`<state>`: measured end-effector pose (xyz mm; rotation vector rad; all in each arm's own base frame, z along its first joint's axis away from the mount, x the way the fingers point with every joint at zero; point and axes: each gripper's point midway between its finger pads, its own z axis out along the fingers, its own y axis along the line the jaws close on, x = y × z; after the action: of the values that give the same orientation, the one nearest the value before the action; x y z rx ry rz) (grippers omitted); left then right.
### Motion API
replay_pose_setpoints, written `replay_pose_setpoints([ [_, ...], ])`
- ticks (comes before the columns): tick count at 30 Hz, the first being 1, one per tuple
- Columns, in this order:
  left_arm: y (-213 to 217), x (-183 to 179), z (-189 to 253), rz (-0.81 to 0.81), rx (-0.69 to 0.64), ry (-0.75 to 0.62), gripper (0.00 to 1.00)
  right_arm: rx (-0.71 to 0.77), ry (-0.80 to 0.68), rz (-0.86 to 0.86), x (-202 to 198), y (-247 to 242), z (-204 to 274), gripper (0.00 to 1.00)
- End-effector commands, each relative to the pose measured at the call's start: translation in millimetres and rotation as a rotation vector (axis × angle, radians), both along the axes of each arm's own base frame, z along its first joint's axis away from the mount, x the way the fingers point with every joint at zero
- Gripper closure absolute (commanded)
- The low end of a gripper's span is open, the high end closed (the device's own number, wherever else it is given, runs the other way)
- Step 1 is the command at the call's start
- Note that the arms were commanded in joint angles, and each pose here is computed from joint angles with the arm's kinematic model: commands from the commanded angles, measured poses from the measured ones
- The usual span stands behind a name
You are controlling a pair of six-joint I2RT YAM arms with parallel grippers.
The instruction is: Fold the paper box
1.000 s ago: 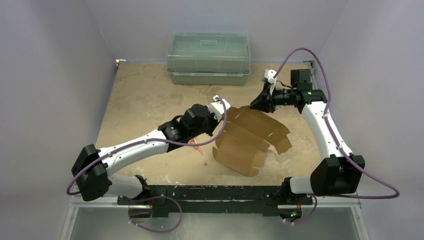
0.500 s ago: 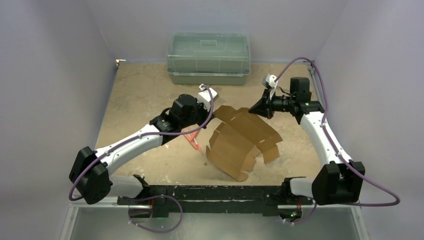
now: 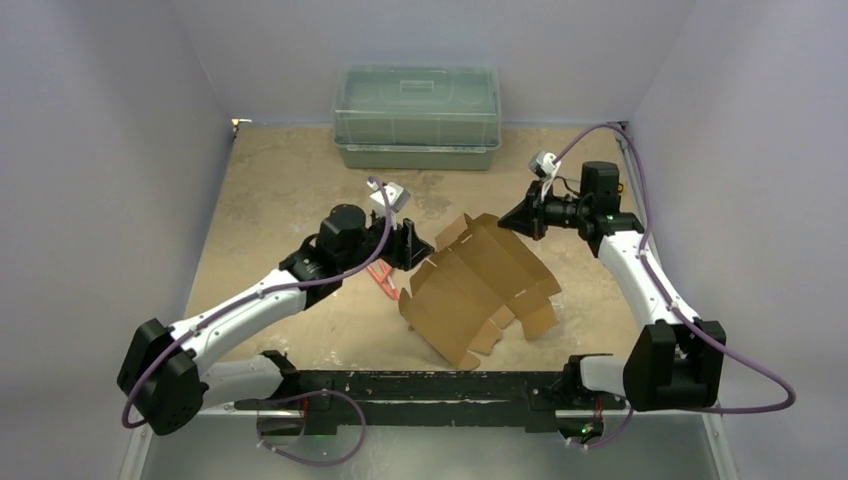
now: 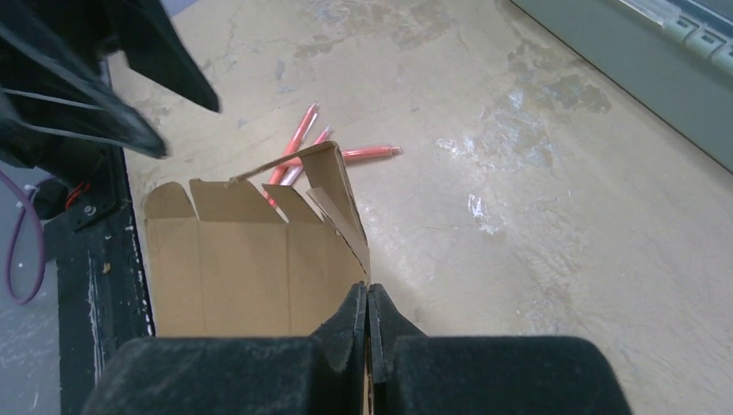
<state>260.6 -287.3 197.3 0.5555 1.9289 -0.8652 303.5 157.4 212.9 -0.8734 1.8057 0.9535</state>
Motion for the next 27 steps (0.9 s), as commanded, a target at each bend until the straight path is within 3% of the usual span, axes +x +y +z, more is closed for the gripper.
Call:
replay_pose_setpoints([
  [1, -14, -21, 63, -0.057, -0.270, 0.020, 0.48, 0.005, -0.001, -0.039, 9, -3, -1, 1.00],
  [5, -2, -12, 40, 0.010, -0.174, 0.014, 0.39, 0.002, 0.003, -0.027, 8, -2, -6, 1.00],
  [8, -13, -9, 39, -0.054, -0.161, -0.031, 0.36, -0.014, 0.001, -0.015, 6, -3, -10, 1.00],
  [18, -93, 9, 75, -0.305, 0.050, -0.528, 0.25, -0.055, -0.041, 0.043, -2, -3, -14, 1.00],
  [27, -119, 34, 65, -0.337, 0.105, -0.639, 0.27, -0.046, -0.049, 0.062, -6, -1, -12, 1.00],
])
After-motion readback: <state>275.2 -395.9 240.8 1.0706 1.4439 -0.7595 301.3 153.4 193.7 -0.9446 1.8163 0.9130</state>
